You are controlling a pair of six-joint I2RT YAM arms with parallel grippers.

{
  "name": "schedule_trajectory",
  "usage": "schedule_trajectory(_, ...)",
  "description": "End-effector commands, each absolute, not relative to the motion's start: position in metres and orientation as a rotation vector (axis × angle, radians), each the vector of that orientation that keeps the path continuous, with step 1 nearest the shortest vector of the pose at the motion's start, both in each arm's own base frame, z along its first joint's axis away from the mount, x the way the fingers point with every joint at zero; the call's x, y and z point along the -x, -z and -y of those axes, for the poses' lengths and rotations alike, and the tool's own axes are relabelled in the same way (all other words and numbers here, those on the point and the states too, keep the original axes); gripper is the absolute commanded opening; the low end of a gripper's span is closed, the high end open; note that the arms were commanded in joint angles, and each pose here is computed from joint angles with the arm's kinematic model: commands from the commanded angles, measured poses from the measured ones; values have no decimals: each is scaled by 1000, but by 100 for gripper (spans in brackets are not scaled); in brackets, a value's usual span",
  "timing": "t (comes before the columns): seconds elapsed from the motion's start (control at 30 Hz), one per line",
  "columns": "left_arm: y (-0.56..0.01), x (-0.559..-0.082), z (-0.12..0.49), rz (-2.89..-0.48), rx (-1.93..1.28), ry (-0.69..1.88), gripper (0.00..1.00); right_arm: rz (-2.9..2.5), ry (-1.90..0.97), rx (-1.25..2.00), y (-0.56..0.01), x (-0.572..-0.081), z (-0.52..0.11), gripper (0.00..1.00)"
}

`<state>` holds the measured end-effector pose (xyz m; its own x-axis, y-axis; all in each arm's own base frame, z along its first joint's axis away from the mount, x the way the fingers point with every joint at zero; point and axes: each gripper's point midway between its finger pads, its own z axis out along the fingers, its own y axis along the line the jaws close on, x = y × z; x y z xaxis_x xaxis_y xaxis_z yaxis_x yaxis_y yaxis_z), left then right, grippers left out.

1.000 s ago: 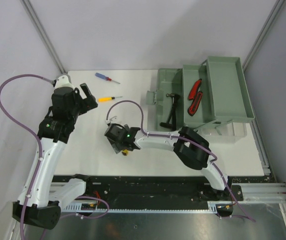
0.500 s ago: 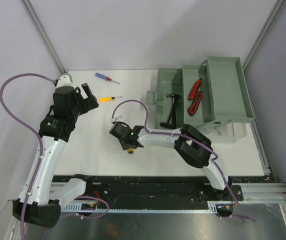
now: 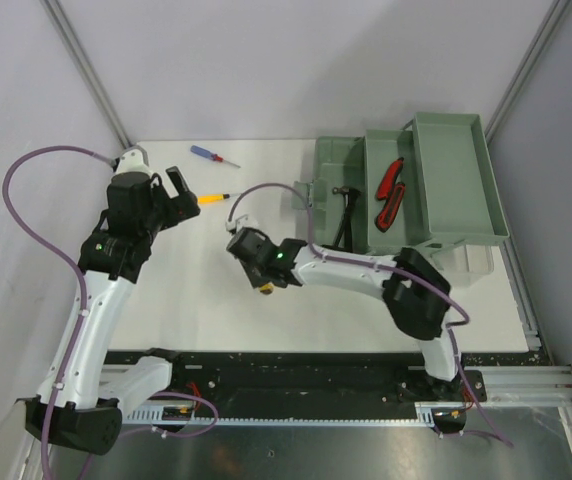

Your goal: Pack the tool kit

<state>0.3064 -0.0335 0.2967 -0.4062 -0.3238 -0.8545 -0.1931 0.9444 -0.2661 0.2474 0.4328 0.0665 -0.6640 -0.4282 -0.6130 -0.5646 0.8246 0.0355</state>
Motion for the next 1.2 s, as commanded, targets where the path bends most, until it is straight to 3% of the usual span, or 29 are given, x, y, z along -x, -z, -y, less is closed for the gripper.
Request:
schedule_trajectory(0.0,-302,-307,33,-1988,349,151,99,-2184,-428,568,-187,-281,-417,8)
schedule_trajectory(0.2,-300,-308,34,-1996,337,156,99,-2083,-378,325,-260,-324,-338,9)
schedule_trajectory(0.4,-299,-308,38,-2003,324,173,99,-2048,-223,57,-287,-361,-229,10)
schedule_trajectory(0.77,-302,-309,42,-2000,307,196,99,-2161,17,-177,-244,-392,-115,10)
schedule_trajectory(1.17,-304,-307,42,-1995,297,196,99,-2272,-48,-267,-186,-428,-105,10)
